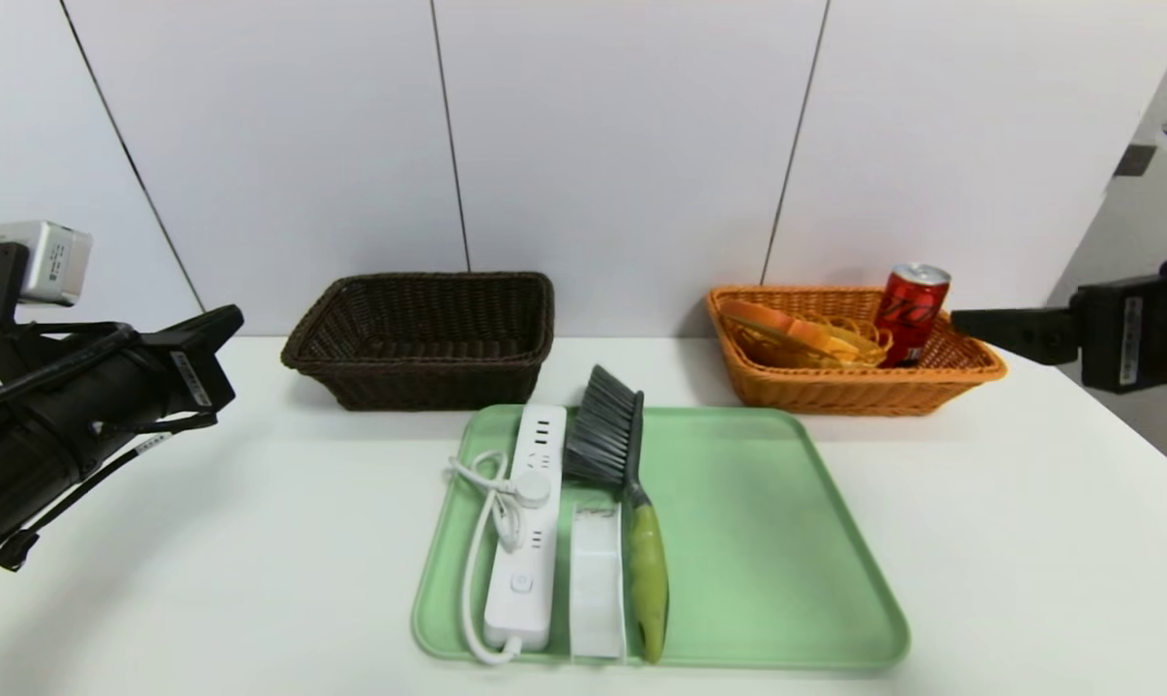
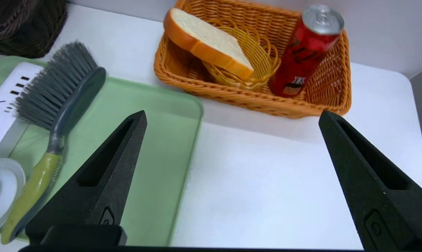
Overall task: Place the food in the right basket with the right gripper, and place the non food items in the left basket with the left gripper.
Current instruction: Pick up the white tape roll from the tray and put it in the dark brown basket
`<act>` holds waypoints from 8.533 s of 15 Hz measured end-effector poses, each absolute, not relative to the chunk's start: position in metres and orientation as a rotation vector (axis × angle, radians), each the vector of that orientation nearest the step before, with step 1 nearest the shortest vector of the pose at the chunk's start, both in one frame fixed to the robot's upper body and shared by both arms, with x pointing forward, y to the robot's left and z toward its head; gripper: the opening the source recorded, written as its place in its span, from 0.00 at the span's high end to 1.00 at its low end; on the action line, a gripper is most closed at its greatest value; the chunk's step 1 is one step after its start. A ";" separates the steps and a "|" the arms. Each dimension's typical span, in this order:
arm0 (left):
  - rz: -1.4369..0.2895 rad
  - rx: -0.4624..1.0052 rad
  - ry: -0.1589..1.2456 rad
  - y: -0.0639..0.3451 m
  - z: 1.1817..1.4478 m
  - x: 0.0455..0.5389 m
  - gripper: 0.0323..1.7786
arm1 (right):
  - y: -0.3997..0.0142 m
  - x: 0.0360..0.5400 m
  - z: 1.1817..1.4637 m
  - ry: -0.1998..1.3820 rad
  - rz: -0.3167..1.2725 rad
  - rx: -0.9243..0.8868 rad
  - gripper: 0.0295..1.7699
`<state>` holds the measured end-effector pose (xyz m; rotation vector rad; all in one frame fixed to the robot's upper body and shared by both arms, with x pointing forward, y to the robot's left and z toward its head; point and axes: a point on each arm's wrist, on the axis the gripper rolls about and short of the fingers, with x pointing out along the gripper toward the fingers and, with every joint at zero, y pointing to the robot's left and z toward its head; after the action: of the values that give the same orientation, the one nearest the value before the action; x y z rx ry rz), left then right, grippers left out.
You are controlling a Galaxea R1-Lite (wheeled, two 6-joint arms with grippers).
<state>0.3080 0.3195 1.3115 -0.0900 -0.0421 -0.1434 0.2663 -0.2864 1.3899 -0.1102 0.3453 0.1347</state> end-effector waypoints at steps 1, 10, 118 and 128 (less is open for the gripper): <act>-0.144 -0.097 -0.039 0.319 1.311 0.308 0.99 | -0.289 0.262 1.379 0.328 0.128 -0.097 0.04; -0.235 -0.156 -0.034 0.258 1.320 0.288 0.99 | -0.297 0.239 1.339 0.303 0.128 -0.064 0.04; 0.026 0.052 0.917 0.007 1.309 0.259 0.05 | -0.307 0.221 1.253 0.608 0.143 -0.301 0.04; 0.018 0.033 0.907 0.003 1.306 0.261 0.53 | -0.307 0.221 1.253 0.610 0.142 -0.298 0.04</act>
<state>0.2612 0.0031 1.3064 0.0333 0.9066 0.0176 0.2214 -0.3073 1.2526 -0.2980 0.6097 0.1425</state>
